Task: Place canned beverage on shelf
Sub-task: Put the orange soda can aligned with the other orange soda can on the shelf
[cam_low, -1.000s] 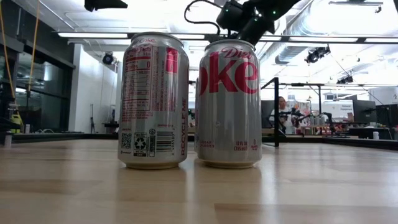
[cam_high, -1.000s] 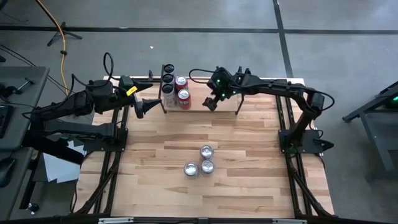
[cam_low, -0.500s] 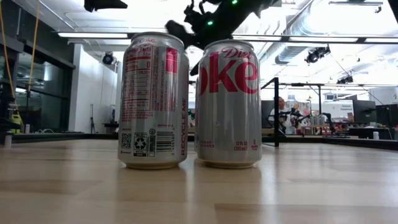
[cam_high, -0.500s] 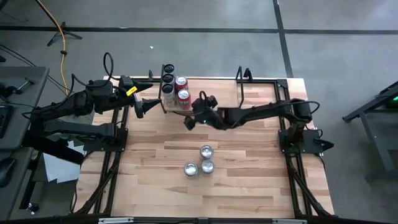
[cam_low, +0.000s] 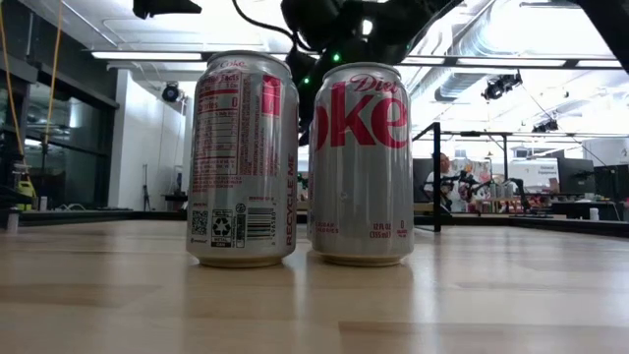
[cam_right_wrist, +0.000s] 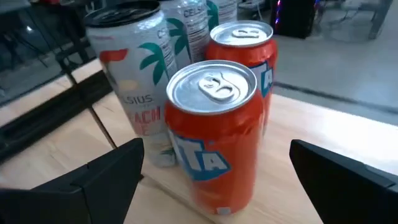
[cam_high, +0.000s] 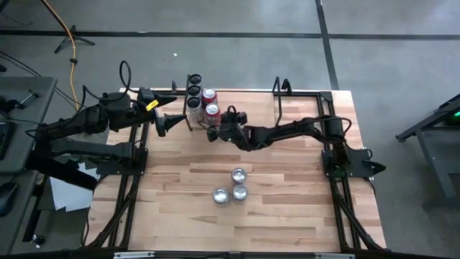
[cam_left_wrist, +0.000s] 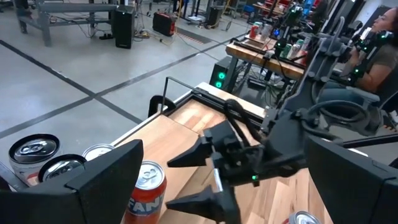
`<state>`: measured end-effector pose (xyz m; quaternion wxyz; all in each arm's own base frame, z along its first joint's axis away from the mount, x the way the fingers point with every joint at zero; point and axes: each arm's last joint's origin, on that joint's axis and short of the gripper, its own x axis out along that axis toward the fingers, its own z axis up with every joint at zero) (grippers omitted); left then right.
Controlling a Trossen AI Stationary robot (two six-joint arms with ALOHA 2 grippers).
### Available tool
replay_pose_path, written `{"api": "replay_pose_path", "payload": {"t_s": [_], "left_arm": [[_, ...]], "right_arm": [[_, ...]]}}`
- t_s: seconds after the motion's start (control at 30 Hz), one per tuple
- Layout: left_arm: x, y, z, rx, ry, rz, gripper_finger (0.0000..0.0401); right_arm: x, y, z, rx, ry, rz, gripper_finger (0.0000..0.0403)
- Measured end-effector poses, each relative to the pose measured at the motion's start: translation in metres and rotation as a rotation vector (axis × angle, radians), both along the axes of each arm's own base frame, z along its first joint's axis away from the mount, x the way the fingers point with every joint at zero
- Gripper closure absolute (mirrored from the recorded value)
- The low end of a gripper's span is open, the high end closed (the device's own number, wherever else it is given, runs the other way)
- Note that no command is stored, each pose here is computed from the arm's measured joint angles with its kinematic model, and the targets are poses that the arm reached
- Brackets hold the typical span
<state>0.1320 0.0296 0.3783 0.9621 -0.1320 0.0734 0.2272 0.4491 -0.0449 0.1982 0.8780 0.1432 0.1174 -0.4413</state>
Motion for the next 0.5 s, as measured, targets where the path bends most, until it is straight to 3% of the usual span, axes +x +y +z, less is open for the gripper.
{"api": "replay_pose_path", "payload": {"t_s": [0.13,0.5], "left_arm": [[0.0,0.0,0.0,0.0,0.0,0.0,0.0001],[0.0,0.0,0.0,0.001,0.0,0.003,0.0001]], "right_arm": [[0.003,-0.008,-0.001,0.04,-0.052,0.03,0.0013],[0.004,-0.022,0.003,0.0,-0.067,0.047,0.0013]]}}
